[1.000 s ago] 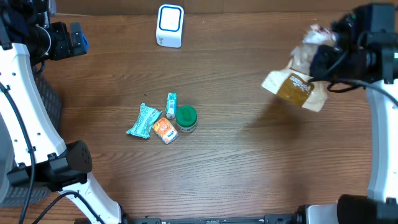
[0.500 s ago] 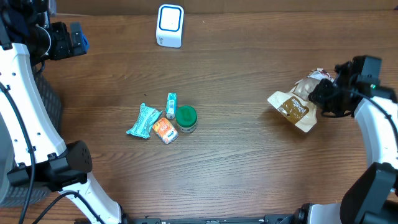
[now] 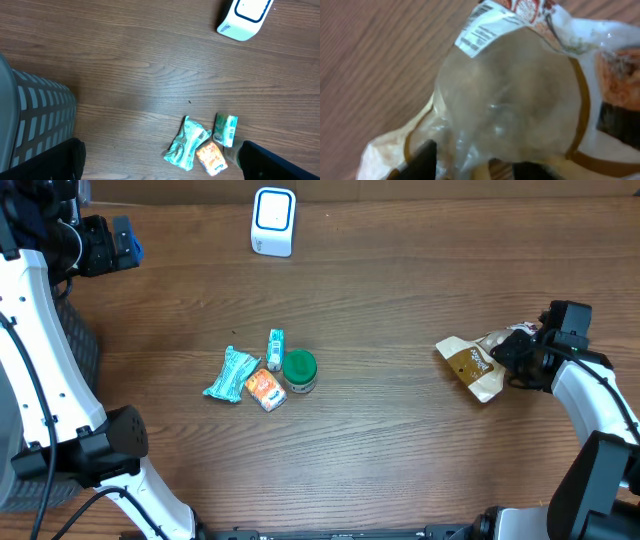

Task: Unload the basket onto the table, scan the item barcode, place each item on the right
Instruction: 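Carry the bread bag right and set it down on the table, then move the right gripper to the green-capped jar and grasp it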

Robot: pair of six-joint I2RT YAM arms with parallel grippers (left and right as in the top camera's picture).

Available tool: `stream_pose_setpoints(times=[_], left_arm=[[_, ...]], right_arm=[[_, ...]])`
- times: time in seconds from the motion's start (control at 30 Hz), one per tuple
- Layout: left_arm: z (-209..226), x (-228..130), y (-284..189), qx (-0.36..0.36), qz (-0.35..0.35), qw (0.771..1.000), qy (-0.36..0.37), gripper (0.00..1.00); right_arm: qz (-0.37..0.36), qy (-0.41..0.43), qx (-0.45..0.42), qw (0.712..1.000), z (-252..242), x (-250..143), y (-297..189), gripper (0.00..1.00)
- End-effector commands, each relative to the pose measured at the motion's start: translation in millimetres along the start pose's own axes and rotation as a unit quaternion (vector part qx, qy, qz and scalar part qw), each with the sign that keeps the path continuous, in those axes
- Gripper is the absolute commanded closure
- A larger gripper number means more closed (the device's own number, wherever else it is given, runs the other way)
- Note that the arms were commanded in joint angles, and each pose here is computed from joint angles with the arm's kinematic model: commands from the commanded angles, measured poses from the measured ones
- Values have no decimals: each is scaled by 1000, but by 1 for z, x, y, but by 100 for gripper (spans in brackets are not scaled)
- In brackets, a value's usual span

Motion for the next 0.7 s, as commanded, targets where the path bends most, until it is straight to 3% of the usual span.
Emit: stream_pose_setpoints(times=[0.0, 0.37, 0.67], left_arm=[[-3, -1, -10, -3, -14, 1000, 10, 0], [-3, -1, -10, -3, -14, 1000, 10, 0], [-3, -1, -10, -3, -14, 1000, 10, 0]], right_arm=[[-9, 7, -17, 1000, -3, 4, -4, 43], [52, 0, -14, 999, 28, 49, -104, 25], [101, -134, 149, 974, 97, 33, -136, 25]])
Point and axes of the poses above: each gripper's point midway between its finger pads, its own y axis out along the fingers, its own z axis along the line the jaws close on, x = y × z, the point moved 9 cm from there along -y, back along the fingers, and after that the axes turned 12 degrees about -y, right-handed, at the moved point
